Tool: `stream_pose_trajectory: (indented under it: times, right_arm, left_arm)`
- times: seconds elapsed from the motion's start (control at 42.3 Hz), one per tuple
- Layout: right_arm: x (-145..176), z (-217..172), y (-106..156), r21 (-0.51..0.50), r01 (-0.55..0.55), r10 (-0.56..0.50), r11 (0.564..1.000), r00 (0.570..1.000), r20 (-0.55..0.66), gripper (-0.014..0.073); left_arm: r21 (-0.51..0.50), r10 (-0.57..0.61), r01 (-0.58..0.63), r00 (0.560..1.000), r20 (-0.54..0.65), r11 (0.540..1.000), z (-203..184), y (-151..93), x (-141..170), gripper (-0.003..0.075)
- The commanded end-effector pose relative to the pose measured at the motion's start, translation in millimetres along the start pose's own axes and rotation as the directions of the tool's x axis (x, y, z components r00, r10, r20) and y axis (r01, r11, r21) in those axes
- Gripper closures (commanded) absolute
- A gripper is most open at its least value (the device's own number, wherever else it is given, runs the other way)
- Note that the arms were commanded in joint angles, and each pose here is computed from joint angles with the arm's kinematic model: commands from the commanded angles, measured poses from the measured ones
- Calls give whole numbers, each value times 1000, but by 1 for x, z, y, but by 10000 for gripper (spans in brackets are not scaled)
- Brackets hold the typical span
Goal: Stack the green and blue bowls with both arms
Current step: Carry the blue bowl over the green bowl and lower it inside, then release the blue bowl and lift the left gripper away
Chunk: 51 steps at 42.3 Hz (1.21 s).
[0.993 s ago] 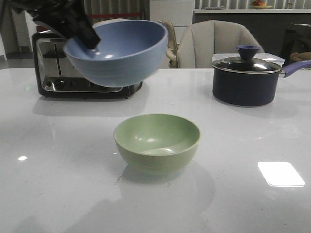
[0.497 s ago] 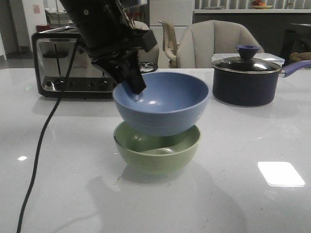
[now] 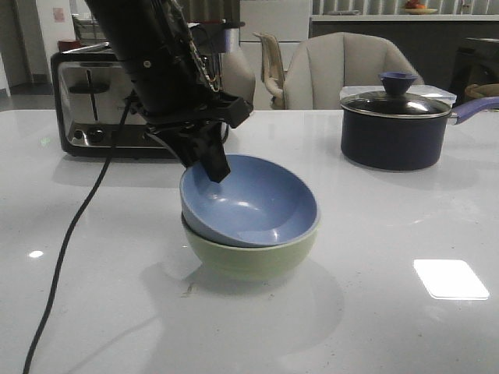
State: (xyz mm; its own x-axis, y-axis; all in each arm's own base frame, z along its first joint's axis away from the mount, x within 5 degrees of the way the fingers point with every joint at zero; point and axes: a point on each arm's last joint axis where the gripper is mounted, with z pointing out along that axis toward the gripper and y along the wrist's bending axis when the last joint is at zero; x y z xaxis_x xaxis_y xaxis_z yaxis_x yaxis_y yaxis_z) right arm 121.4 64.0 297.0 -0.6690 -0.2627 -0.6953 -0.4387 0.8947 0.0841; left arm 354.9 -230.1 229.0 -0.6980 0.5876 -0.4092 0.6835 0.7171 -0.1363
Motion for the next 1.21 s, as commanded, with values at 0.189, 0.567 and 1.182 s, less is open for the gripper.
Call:
stream_pose_trajectory:
  times: [0.189, 0.567, 1.182]
  right_arm:
    - [-11, -7, 0, 6, -3, 3, 1000, 996, 87, 151]
    - [-11, -7, 0, 6, -3, 3, 1000, 996, 87, 151]
    - [-11, -7, 0, 6, -3, 3, 1000, 996, 87, 151]
  left_arm:
    - [2, 15, -16, 995, 100, 1000, -40, -8, -15, 253]
    - [-22, 88, -85, 958, 272, 996, -168, -39, -4, 266]
    - [-140, 1, 44, 952, 307, 989, -239, -65, 139, 355]
